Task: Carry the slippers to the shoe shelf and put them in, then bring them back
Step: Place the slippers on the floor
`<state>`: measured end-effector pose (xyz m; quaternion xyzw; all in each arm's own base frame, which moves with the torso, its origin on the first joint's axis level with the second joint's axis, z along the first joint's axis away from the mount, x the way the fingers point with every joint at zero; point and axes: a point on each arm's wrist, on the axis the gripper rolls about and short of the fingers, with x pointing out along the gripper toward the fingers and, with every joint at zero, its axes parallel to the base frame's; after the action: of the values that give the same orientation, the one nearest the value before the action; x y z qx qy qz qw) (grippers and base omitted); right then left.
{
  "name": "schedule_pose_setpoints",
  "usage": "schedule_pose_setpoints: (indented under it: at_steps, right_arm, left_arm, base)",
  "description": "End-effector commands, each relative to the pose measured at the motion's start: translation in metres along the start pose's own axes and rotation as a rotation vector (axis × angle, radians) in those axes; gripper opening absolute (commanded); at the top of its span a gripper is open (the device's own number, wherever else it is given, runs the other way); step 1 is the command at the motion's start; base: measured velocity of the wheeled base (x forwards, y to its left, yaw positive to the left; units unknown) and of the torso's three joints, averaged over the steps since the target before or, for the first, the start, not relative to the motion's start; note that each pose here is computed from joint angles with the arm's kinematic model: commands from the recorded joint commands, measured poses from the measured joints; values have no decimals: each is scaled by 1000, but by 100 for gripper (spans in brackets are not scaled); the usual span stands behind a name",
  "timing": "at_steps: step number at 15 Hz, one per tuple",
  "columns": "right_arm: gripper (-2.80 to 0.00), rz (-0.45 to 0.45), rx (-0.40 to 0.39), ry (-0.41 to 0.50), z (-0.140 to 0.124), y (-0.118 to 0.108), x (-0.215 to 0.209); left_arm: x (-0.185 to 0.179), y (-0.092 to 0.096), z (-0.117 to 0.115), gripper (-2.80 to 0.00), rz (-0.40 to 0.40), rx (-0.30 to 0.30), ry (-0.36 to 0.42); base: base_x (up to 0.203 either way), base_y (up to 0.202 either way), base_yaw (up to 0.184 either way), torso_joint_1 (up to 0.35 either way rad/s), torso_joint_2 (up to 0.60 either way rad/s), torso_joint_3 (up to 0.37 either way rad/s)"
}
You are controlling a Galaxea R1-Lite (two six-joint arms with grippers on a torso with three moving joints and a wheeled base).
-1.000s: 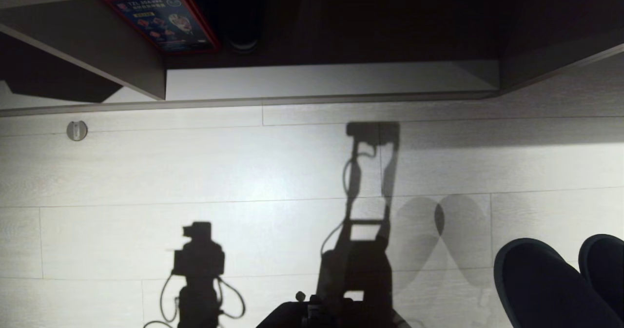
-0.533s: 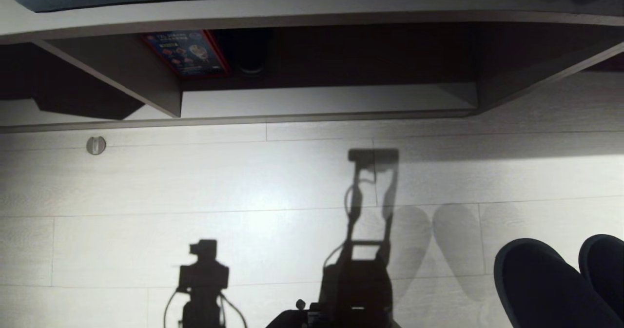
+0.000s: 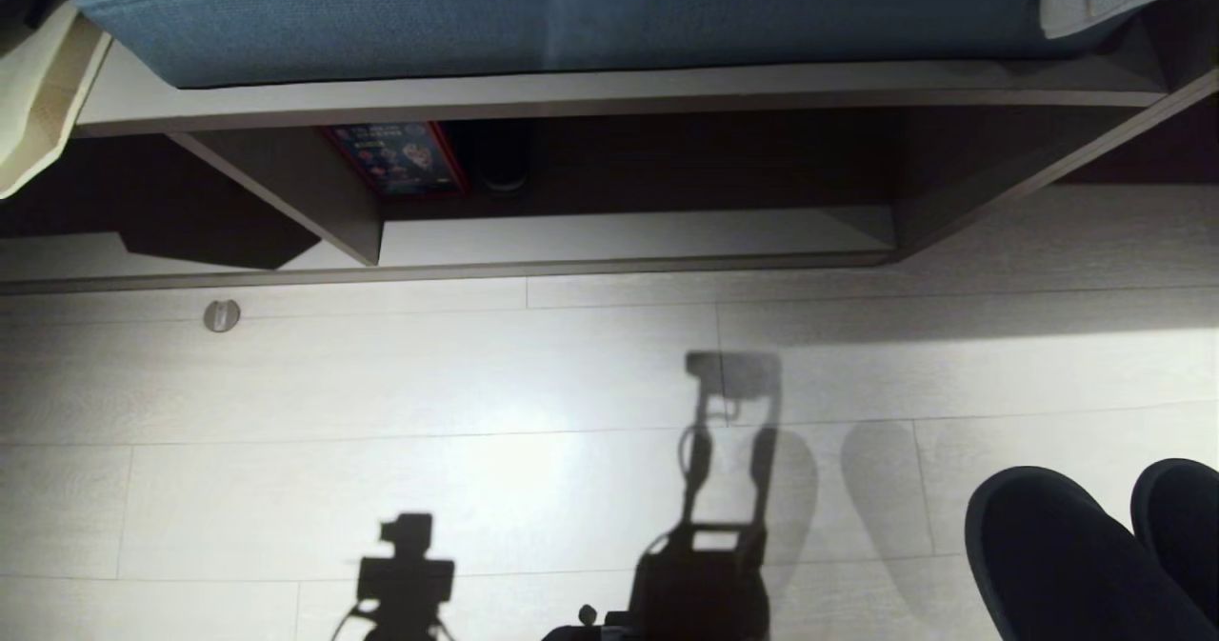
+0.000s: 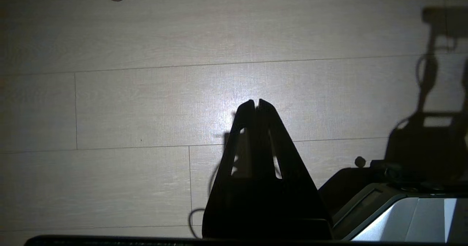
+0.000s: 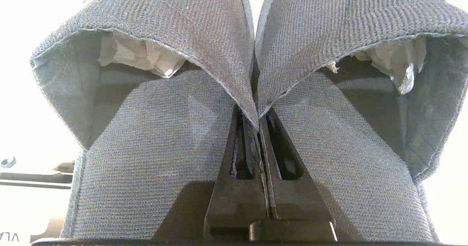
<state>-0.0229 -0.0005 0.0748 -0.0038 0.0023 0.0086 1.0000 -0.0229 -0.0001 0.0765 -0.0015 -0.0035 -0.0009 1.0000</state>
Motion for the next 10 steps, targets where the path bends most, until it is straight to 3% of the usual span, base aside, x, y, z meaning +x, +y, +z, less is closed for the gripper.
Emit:
schedule_pose_setpoints:
  at_steps: [1,10]
  right_arm:
    - [-280,0,0,2,0,0,0]
    - [-280,0,0,2,0,0,0]
  left_arm:
    - [0,0,0,-280,0,0,1]
    - [0,0,0,-280,0,-5,-1]
  base:
    - [0,0,0,5,0,205]
    - [0,0,0,3,4,200]
